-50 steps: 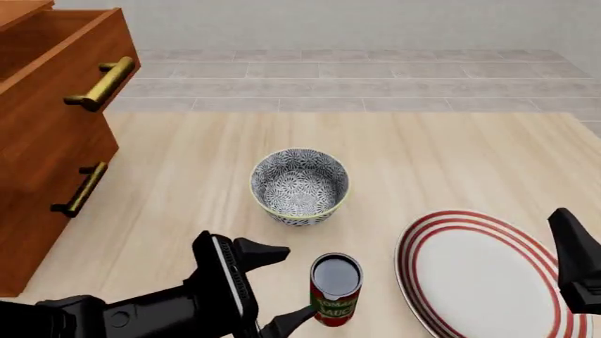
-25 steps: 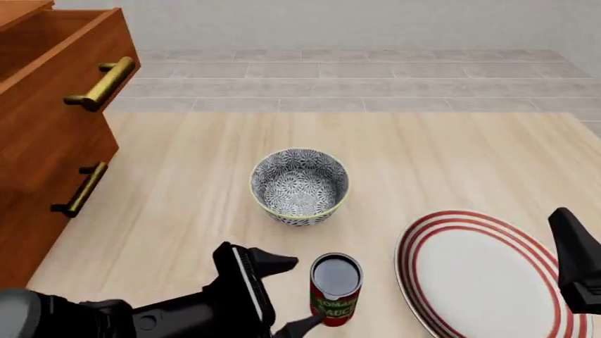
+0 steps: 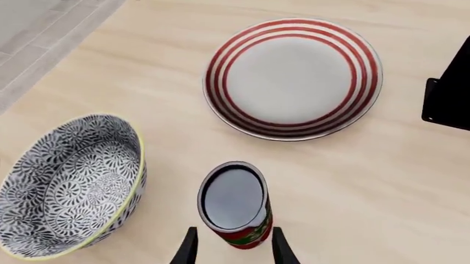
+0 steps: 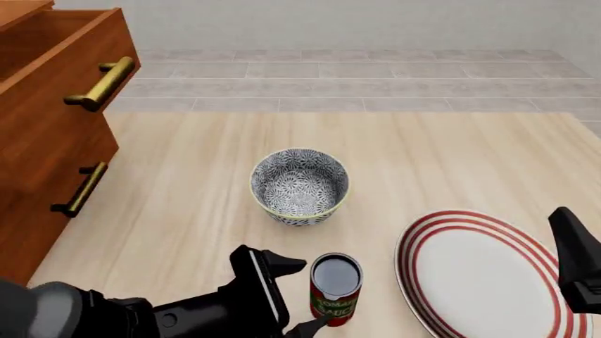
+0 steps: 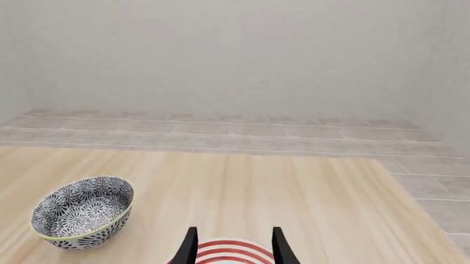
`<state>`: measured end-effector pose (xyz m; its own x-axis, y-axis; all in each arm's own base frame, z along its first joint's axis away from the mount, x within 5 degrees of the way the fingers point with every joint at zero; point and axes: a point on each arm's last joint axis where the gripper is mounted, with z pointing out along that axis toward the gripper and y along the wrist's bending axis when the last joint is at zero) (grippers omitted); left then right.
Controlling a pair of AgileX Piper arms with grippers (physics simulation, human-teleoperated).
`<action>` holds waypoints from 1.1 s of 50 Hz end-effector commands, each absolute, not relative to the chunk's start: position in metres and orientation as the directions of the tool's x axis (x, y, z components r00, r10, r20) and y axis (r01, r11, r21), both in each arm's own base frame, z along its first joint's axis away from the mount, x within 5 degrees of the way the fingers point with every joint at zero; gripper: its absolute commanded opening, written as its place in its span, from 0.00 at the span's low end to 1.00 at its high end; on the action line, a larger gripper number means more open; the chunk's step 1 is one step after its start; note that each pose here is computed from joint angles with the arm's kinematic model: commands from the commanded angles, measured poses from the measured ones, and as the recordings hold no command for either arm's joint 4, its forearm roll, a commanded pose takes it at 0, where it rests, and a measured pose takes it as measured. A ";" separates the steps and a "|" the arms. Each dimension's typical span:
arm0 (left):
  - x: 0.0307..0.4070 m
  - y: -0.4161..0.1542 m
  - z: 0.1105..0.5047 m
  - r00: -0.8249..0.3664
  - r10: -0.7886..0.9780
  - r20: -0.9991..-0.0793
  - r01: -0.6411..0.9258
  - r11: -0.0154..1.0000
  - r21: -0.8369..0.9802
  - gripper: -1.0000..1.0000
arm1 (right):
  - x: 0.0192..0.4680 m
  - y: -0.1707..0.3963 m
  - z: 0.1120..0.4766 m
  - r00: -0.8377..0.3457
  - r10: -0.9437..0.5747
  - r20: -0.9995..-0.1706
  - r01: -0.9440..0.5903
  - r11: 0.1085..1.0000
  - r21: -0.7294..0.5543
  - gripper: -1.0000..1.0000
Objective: Put the ketchup in the top drawer of the cabinet.
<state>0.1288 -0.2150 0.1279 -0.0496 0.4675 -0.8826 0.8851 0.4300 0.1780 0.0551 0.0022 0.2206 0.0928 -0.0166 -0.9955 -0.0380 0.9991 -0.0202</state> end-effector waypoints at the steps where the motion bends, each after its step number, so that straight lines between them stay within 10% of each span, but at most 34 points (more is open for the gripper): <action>1: 0.136 -0.219 0.131 -0.058 0.461 -0.885 0.878 0.446 0.175 1.00 | 0.055 0.002 0.221 0.091 -0.017 -0.996 -0.038 0.999 -0.020 1.00; 45: 0.137 -0.244 0.120 -0.013 0.490 -0.872 0.899 0.387 0.204 1.00 | 0.055 0.003 0.218 0.092 -0.012 -0.996 -0.047 0.999 -0.016 1.00; 46: 0.137 -0.244 0.121 -0.014 0.490 -0.872 0.900 0.387 0.203 0.00 | 0.055 0.003 0.219 0.093 -0.011 -0.996 -0.046 0.999 -0.016 1.00; 55: 0.134 -0.239 0.133 0.014 0.473 -0.881 0.896 0.385 0.221 0.00 | 0.055 0.003 0.219 0.093 -0.013 -0.996 -0.046 0.999 -0.017 1.00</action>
<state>0.1365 -0.2420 0.1233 -0.0189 0.4800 -0.8771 0.8966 0.3963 0.1975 0.0553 0.0026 0.2187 0.0926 -0.0121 -0.9956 -0.0455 0.9988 -0.0164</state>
